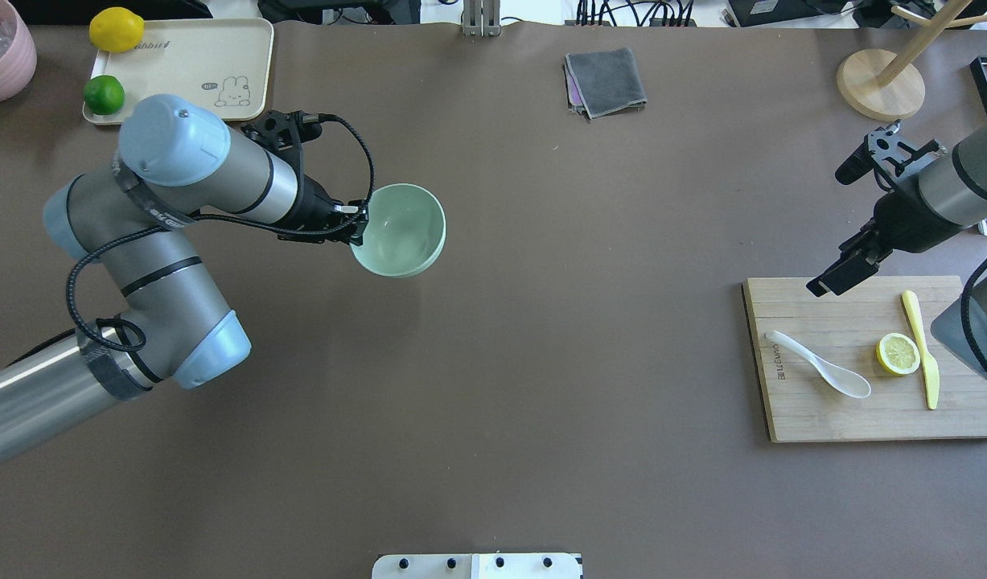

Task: Place spoon in bowl
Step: 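Push the green bowl toward table center with left gripper while right gripper nears spoon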

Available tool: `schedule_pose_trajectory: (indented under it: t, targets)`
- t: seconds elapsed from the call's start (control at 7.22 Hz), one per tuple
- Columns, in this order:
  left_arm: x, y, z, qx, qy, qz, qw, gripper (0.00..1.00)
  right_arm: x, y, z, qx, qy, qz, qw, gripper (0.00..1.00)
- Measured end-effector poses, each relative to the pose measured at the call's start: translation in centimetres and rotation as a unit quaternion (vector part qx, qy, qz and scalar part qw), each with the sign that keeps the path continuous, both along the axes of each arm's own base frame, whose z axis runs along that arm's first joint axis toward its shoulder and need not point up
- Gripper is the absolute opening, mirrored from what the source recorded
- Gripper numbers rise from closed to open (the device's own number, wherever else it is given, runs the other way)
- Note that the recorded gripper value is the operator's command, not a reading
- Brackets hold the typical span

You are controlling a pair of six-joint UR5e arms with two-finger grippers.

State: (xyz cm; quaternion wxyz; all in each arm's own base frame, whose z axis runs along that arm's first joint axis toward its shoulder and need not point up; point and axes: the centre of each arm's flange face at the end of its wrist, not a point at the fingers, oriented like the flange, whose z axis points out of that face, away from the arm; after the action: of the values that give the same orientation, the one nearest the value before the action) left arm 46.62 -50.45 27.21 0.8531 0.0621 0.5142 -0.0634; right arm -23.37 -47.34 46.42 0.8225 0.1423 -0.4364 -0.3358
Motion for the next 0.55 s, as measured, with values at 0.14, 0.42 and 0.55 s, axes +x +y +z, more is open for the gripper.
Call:
schedule_pose_trajectory:
  t: [0.14, 0.42, 0.55]
  targets:
    - [2.0, 0.7, -2.2, -0.001, -0.012, 0.002, 0.9999, 0.0, -0.8, 0.4, 0.0, 0.008, 0.003, -0.006, 0.9999, 1.0]
    - [5.5, 2.6, -5.0, 0.008, -0.034, 0.0, 0.9994, 0.0, -1.9, 1.2, 0.0, 0.015, 0.003, -0.017, 0.9997, 1.0]
    - [7.1, 3.3, -5.2, 0.014, -0.043, -0.003, 0.999, 0.2, -2.2, 1.4, 0.0, 0.018, 0.001, -0.02, 0.9996, 1.0]
